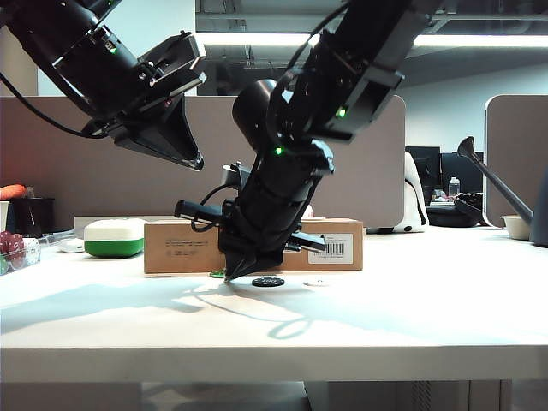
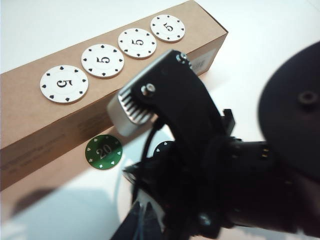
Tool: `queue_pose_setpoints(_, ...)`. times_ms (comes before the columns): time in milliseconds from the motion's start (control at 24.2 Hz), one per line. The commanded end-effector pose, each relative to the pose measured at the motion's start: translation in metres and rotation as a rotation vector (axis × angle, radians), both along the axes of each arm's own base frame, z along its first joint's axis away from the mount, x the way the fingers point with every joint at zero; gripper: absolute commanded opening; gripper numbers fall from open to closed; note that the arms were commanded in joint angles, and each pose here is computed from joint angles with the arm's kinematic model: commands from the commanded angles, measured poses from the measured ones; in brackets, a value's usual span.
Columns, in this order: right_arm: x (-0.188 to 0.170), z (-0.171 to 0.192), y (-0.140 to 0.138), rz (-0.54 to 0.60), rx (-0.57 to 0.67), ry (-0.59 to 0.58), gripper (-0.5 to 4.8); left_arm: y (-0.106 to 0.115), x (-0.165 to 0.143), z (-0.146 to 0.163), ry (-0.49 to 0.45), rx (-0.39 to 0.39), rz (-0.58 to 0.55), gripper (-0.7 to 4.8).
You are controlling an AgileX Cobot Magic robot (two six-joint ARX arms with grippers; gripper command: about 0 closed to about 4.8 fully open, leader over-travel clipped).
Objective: Push the chip, whose value equals the sum of all the chip values on the rectangular box, forward next to the box.
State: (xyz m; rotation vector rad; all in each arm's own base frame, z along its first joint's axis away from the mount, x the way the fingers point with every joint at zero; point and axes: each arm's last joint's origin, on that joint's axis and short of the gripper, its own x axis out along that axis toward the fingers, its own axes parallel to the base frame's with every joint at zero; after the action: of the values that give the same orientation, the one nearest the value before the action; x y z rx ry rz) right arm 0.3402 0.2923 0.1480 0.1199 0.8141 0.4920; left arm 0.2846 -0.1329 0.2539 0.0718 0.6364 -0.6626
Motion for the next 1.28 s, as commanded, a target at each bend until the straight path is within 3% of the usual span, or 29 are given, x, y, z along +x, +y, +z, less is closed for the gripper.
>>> queue_pose_setpoints(41,-0.002,0.016,-0.002,-0.03,-0.005,-0.036,-0.05,-0.001,0.0,0.003,-0.017,-0.008,-0.004,-0.05)
queue_pose_setpoints(372,-0.008,0.052,-0.014,-0.064,-0.021,-0.082,-0.05,-0.001,0.0,0.003,-0.017,-0.008,-0.004,-0.05)
queue_pose_setpoints(1032,-0.052,0.122,-0.055,-0.112,-0.218,-0.062,-0.05,-0.002,-0.001,0.004,-0.002,-0.043,-0.057,-0.05)
queue_pose_setpoints(1280,-0.065,0.15,-0.067,-0.123,-0.204,-0.117,-0.05,-0.002,-0.001,0.004,-0.001,-0.044,-0.058,-0.05)
